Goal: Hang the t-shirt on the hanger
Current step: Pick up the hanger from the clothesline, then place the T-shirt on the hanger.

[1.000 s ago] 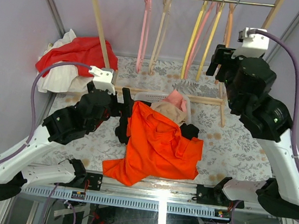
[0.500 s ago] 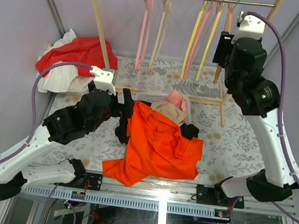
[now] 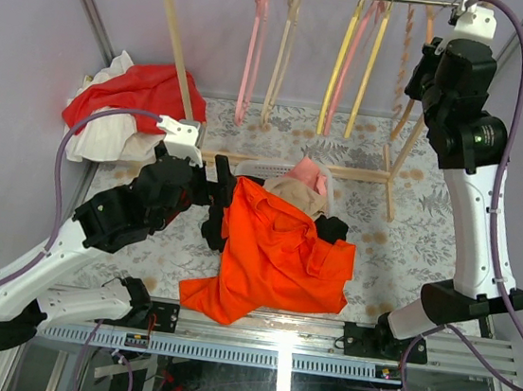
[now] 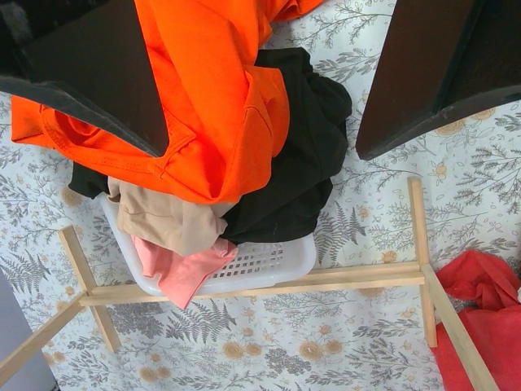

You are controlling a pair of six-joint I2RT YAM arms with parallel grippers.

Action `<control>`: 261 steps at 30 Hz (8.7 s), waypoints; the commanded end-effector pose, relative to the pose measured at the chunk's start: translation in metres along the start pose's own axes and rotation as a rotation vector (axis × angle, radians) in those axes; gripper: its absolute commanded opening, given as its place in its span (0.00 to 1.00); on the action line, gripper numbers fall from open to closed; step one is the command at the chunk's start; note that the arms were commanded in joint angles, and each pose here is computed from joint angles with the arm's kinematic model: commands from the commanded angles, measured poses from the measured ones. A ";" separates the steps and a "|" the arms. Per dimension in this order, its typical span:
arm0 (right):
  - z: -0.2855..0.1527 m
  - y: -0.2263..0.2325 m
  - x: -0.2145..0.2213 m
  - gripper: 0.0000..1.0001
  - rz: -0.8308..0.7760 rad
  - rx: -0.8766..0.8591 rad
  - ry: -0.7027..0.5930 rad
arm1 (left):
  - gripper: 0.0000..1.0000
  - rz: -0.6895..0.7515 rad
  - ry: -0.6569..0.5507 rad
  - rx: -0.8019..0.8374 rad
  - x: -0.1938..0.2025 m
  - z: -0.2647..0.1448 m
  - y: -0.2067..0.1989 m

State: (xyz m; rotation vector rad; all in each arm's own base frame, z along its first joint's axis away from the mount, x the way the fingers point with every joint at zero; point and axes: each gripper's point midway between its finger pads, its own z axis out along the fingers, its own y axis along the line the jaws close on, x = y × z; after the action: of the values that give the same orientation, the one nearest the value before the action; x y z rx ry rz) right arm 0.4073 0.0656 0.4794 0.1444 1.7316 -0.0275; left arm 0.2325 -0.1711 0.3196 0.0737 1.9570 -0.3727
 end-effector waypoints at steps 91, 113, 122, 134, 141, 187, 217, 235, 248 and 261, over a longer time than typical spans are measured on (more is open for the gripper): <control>-0.364 -0.016 0.176 0.00 0.213 -0.760 0.415 | 0.86 0.223 0.175 -0.101 0.078 0.017 -0.055; -0.360 -0.012 0.207 0.00 0.217 -0.795 0.460 | 0.33 0.186 0.104 -0.248 0.067 0.066 -0.040; -0.343 0.000 0.202 0.00 0.242 -0.823 0.419 | 0.17 0.136 0.108 -0.133 0.055 0.057 -0.059; -0.324 0.022 0.172 0.00 0.267 -0.921 0.282 | 0.13 0.097 0.087 -0.007 0.020 0.036 -0.080; -0.317 0.032 0.182 0.00 0.277 -0.979 0.296 | 0.13 0.086 0.063 0.067 -0.002 0.023 -0.095; -0.296 0.031 0.198 0.00 0.173 -0.982 0.173 | 0.67 -0.008 0.109 -0.054 0.033 0.020 -0.059; -0.305 0.029 0.180 0.00 0.158 -0.980 0.157 | 0.00 -0.034 0.150 -0.044 0.031 0.028 -0.055; -0.289 0.037 0.141 0.00 0.080 -0.984 0.105 | 0.00 0.131 0.247 0.117 0.019 -0.003 -0.103; -0.297 0.045 0.138 0.00 0.089 -1.055 0.096 | 0.00 0.155 0.294 0.091 0.040 -0.009 -0.087; -0.306 0.053 0.176 0.00 0.143 -1.154 0.171 | 0.00 0.175 0.262 0.184 0.014 -0.025 -0.118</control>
State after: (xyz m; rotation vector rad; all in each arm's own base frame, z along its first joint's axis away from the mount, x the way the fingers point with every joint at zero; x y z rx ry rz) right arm 0.0930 0.1577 0.3352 -0.5377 1.7802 1.0490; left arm 0.1816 -0.2696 0.3262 0.3891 2.1819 -0.4132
